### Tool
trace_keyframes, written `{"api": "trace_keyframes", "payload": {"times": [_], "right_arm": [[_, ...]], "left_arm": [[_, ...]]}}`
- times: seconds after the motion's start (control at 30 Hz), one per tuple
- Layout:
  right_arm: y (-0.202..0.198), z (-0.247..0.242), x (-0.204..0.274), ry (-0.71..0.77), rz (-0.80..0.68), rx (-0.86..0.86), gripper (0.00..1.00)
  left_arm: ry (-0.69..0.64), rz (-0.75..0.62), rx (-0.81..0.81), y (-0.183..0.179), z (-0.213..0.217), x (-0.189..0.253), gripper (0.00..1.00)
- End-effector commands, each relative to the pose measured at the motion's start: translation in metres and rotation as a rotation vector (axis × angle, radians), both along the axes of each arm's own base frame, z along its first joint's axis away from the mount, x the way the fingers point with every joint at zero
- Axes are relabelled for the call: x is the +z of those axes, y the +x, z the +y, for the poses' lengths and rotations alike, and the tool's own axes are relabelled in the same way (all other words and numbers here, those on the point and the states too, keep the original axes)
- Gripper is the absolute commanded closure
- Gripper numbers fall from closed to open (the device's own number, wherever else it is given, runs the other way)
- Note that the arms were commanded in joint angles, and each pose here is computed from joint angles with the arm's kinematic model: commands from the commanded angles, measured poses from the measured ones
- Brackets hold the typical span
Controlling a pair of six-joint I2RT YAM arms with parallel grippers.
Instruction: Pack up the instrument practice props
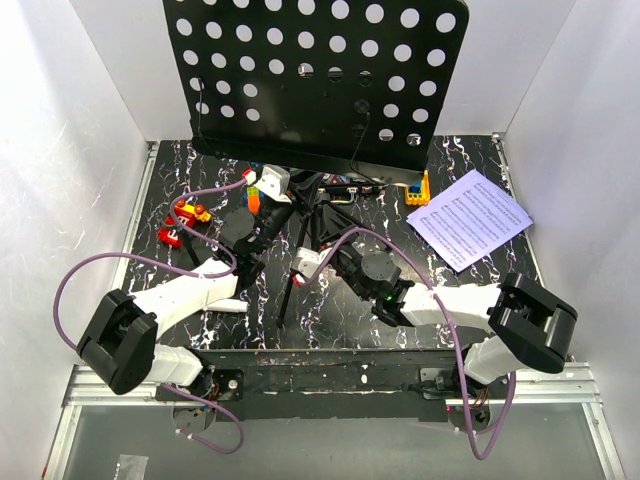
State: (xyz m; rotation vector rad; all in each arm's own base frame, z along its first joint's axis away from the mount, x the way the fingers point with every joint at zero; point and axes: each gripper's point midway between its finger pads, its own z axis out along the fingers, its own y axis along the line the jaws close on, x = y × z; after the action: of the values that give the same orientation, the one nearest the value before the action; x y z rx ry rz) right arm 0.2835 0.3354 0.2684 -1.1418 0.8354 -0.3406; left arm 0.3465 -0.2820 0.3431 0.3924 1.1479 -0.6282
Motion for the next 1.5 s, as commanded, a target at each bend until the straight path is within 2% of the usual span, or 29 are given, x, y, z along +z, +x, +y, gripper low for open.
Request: {"api": "trace_keyframes", "payload": {"times": [0.0, 0.07, 0.1, 0.13, 0.23, 0.27, 0.3, 0.4, 0.5, 0.67, 0.93, 1.07, 1.2, 1.33, 1.47], "right_arm": [[-0.024, 0.009, 0.046, 0.103, -0.113, 0.067, 0.99], [-0.02, 0.001, 0.061, 0.205, -0.038, 0.032, 0.99], [-0.019, -0.005, 0.068, 0.274, 0.011, 0.015, 0.93], [-0.019, -0.01, 0.079, 0.341, 0.052, 0.01, 0.71], [-0.027, -0.015, 0.086, 0.405, 0.219, 0.048, 0.21], [-0.03, -0.019, 0.087, 0.437, 0.27, 0.055, 0.18], [-0.033, -0.023, 0.089, 0.486, 0.328, 0.063, 0.17], [-0.044, -0.033, 0.083, 0.558, 0.466, 0.078, 0.15], [-0.053, -0.048, 0.071, 0.636, 0.563, 0.074, 0.14], [-0.065, -0.065, 0.043, 0.763, 0.721, 0.058, 0.13], [-0.074, -0.074, -0.008, 0.868, 0.907, -0.01, 0.13], [-0.077, -0.076, -0.019, 0.947, 0.962, -0.013, 0.12], [-0.08, -0.071, -0.024, 0.965, 1.012, -0.005, 0.12], [-0.079, -0.071, -0.025, 0.972, 1.017, -0.011, 0.12], [-0.079, -0.072, -0.027, 0.98, 1.015, -0.011, 0.12]], "left_arm": [[0.115, 0.164, -0.044, 0.0, -0.015, -0.063, 1.0], [0.116, 0.161, -0.037, 0.001, -0.014, -0.062, 1.0], [0.112, 0.161, -0.033, 0.001, -0.014, -0.061, 1.0], [0.112, 0.162, -0.03, 0.002, -0.013, -0.062, 1.0], [0.099, 0.155, -0.03, 0.002, -0.013, -0.056, 1.0], [0.093, 0.152, -0.028, 0.002, -0.013, -0.054, 1.0], [0.084, 0.15, -0.025, 0.002, -0.011, -0.051, 0.99], [0.062, 0.136, -0.03, -0.001, -0.01, -0.04, 0.88], [0.024, 0.126, -0.004, 0.0, -0.005, -0.027, 0.65], [-0.052, 0.097, -0.013, -0.004, -0.002, -0.002, 0.52], [-0.179, 0.03, -0.02, -0.005, 0.002, 0.039, 0.46], [-0.233, 0.004, -0.017, -0.005, 0.005, 0.05, 0.43], [-0.297, -0.014, -0.017, -0.006, 0.009, 0.06, 0.41], [-0.322, -0.031, -0.034, -0.009, 0.009, 0.07, 0.41], [-0.292, -0.068, -0.028, -0.01, 0.008, 0.08, 0.5]]}}
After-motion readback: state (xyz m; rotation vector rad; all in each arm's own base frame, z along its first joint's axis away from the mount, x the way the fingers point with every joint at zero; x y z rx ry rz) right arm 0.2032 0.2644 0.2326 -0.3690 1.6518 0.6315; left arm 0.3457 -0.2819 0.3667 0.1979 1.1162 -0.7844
